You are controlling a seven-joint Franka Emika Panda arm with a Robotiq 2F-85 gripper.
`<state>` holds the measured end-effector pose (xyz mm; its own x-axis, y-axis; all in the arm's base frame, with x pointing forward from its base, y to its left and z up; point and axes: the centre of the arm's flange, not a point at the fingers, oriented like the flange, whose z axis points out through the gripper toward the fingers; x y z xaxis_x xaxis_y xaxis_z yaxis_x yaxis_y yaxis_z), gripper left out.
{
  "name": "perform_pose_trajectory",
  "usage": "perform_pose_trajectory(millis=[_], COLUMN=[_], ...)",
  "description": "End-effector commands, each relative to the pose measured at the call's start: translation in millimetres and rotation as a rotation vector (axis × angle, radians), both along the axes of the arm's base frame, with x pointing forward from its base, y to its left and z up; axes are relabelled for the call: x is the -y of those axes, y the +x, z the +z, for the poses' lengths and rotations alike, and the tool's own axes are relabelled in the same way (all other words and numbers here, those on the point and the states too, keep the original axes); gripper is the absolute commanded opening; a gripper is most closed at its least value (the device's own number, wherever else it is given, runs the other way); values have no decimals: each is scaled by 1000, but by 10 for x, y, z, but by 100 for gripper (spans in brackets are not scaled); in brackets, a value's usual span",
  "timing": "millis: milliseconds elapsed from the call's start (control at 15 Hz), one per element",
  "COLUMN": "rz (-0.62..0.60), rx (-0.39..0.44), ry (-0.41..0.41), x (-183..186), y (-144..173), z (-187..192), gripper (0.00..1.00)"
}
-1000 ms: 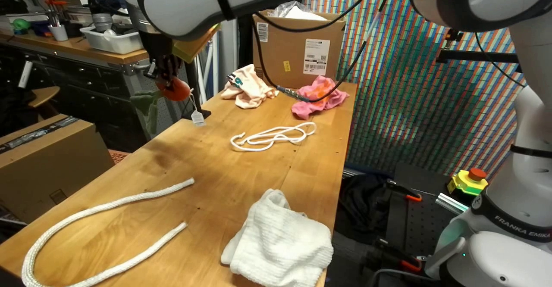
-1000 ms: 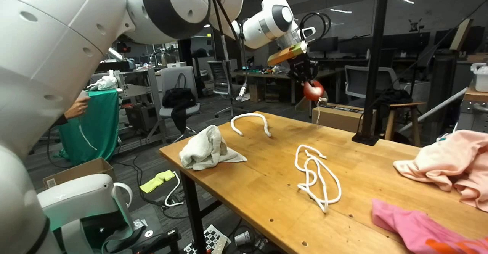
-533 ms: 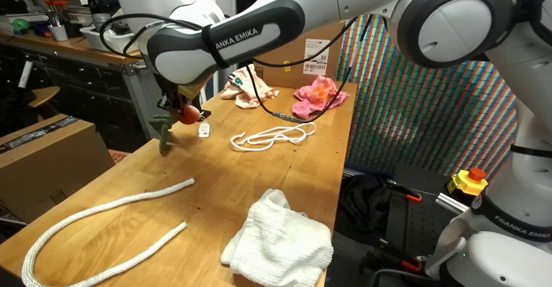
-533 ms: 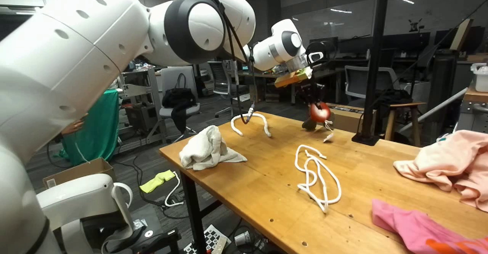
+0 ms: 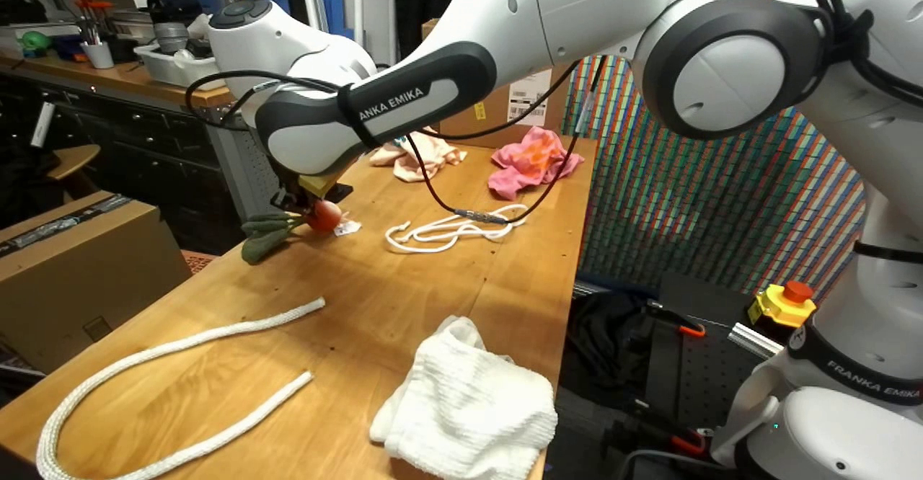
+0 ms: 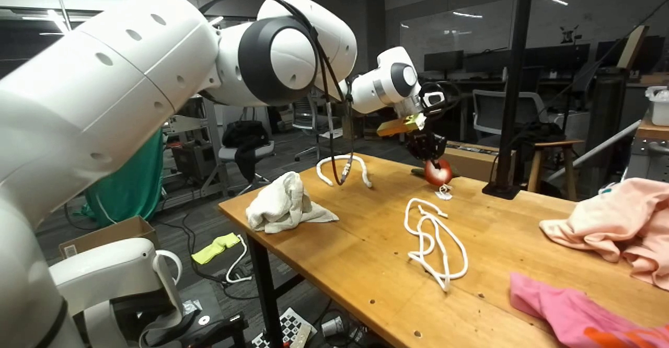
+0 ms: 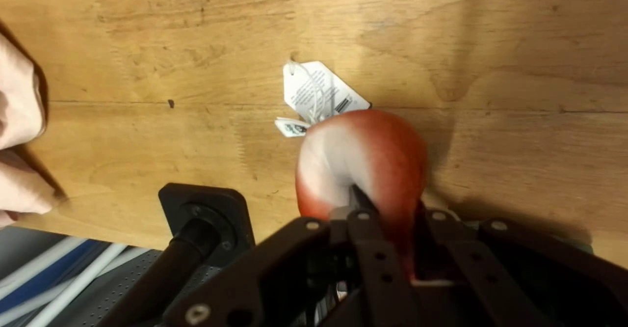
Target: Move the pink shirt to the right, move the thick white rope to the left, move the peach shirt to the right, move the white towel to the left, move the radish backwards
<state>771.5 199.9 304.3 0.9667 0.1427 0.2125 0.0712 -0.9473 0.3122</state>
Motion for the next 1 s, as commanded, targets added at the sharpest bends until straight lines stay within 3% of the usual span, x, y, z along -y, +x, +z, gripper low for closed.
perform_pose_trajectory(millis=[0, 267, 533, 933], rz=[-22, -7, 30, 141], rx=[19, 24, 10, -222], ry=[27, 22, -5, -59], x=[-66, -67, -25, 157], y=[80, -57, -343, -1142], z=[58, 219, 673, 1334], gripper=[41, 70, 99, 100])
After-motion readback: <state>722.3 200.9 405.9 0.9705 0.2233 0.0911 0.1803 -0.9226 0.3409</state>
